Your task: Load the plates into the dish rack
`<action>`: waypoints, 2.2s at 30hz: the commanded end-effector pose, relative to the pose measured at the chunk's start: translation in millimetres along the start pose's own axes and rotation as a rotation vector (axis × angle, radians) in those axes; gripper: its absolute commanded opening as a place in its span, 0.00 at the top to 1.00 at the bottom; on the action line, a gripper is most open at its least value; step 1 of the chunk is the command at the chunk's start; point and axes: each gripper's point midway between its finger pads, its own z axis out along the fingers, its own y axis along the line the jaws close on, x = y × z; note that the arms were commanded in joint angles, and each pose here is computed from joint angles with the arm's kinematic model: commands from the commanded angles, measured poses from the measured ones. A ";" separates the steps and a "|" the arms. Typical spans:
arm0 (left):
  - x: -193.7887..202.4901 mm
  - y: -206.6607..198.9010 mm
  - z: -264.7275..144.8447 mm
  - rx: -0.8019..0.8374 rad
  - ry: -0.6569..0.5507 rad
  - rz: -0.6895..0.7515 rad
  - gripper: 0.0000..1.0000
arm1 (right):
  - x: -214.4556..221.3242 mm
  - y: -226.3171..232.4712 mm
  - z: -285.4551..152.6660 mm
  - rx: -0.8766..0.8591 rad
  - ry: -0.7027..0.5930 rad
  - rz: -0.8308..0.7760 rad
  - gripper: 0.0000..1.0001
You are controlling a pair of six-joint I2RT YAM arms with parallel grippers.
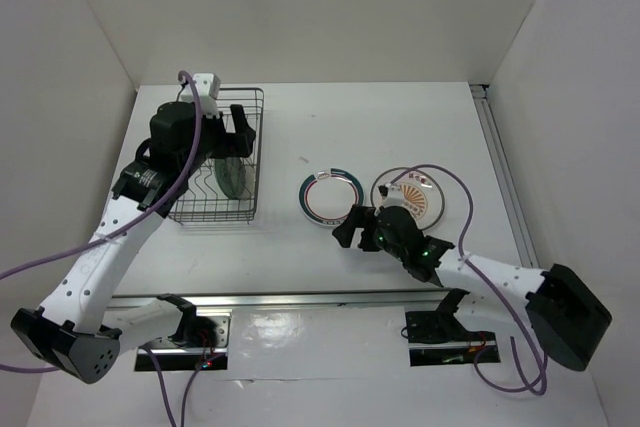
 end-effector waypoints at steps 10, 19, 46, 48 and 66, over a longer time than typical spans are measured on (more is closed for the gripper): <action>-20.1 -11.9 -8.9 0.065 -0.076 -0.004 0.00 | -32.8 -6.1 58.3 0.099 -0.223 0.123 0.04; -18.2 -19.2 -9.9 0.107 -0.066 -0.002 0.00 | -27.8 -12.5 91.7 0.140 -0.244 0.231 0.16; -18.3 -26.6 -9.4 0.145 -0.057 -0.009 0.00 | -27.1 -43.9 123.4 0.352 -0.285 0.366 1.00; -16.1 -26.3 -6.3 0.142 -0.048 -0.009 0.00 | -36.2 -37.4 120.1 0.334 -0.309 0.385 1.00; -2.6 -32.5 7.7 0.168 0.010 -0.034 0.00 | -143.4 1.2 54.7 0.213 -0.596 0.399 1.00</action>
